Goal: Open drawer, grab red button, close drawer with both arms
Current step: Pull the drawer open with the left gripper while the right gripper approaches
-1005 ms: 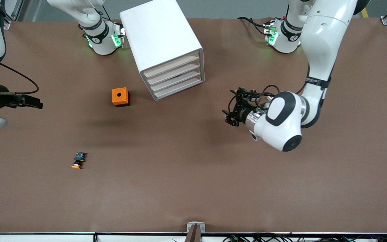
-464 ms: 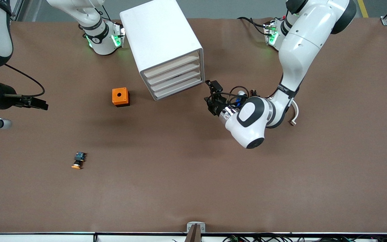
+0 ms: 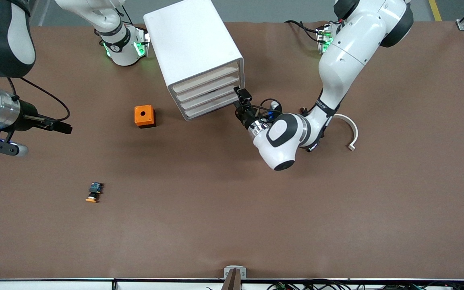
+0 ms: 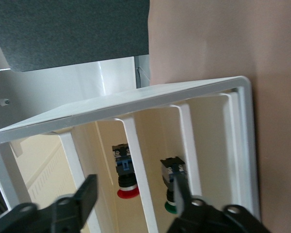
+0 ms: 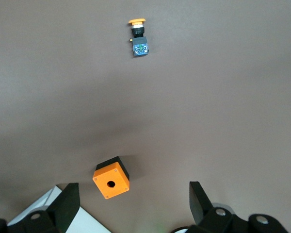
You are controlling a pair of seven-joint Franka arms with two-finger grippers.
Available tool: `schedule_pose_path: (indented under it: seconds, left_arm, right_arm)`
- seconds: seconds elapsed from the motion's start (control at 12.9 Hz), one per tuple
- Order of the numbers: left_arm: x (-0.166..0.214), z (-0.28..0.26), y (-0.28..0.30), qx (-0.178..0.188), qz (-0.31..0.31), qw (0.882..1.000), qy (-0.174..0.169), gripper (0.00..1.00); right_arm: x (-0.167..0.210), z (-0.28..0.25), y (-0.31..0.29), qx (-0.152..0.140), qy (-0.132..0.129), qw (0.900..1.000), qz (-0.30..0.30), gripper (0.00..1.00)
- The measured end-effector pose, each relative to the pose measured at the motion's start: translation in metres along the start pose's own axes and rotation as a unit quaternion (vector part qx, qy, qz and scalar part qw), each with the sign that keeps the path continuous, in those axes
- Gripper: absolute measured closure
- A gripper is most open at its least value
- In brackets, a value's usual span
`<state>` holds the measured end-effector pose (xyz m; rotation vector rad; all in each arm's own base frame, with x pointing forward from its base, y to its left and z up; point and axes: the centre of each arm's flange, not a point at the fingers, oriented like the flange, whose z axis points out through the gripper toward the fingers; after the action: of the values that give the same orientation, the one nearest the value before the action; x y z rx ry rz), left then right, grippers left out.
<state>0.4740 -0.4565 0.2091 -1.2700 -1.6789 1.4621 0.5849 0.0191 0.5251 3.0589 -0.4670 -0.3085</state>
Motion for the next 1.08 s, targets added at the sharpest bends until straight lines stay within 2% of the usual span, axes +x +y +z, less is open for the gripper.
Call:
schedule_pose_path:
  seconds: [0.31, 0.54, 0.62, 0.7, 0.77, 0.85, 1.08]
  left_arm:
    - [-0.006, 0.033, 0.008, 0.021, -0.006, 1.0, 0.016, 0.43]
    - [-0.006, 0.057, 0.014, 0.037, -0.019, 0.998, 0.036, 0.48]
    - [-0.005, 0.065, 0.015, 0.042, -0.021, 0.998, 0.044, 0.54]
    - [-0.006, 0.073, 0.014, 0.046, -0.022, 0.997, 0.051, 0.54]
    - [-0.007, 0.08, 0.013, 0.048, -0.023, 0.997, 0.058, 0.64]
    - [-0.008, 0.087, 0.012, 0.05, -0.025, 0.996, 0.063, 0.68]
    - [-0.008, 0.101, 0.011, 0.057, -0.029, 0.995, 0.076, 0.74]
  right_arm:
    - [-0.012, 0.001, -0.032, -0.005, 0.003, 0.999, 0.032, 0.0]
    - [-0.018, 0.001, -0.048, -0.005, 0.008, 0.999, 0.044, 0.0]
    - [-0.02, 0.001, -0.054, -0.006, 0.008, 0.999, 0.05, 0.0]
    - [-0.024, 0.002, -0.061, -0.008, 0.008, 0.998, 0.056, 0.0]
    - [-0.026, 0.003, -0.067, -0.008, 0.009, 0.998, 0.06, 0.0]
    - [-0.029, 0.003, -0.073, -0.009, 0.011, 0.998, 0.064, 0.0]
    - [-0.034, 0.013, -0.093, -0.005, 0.021, 0.996, 0.09, 0.0]
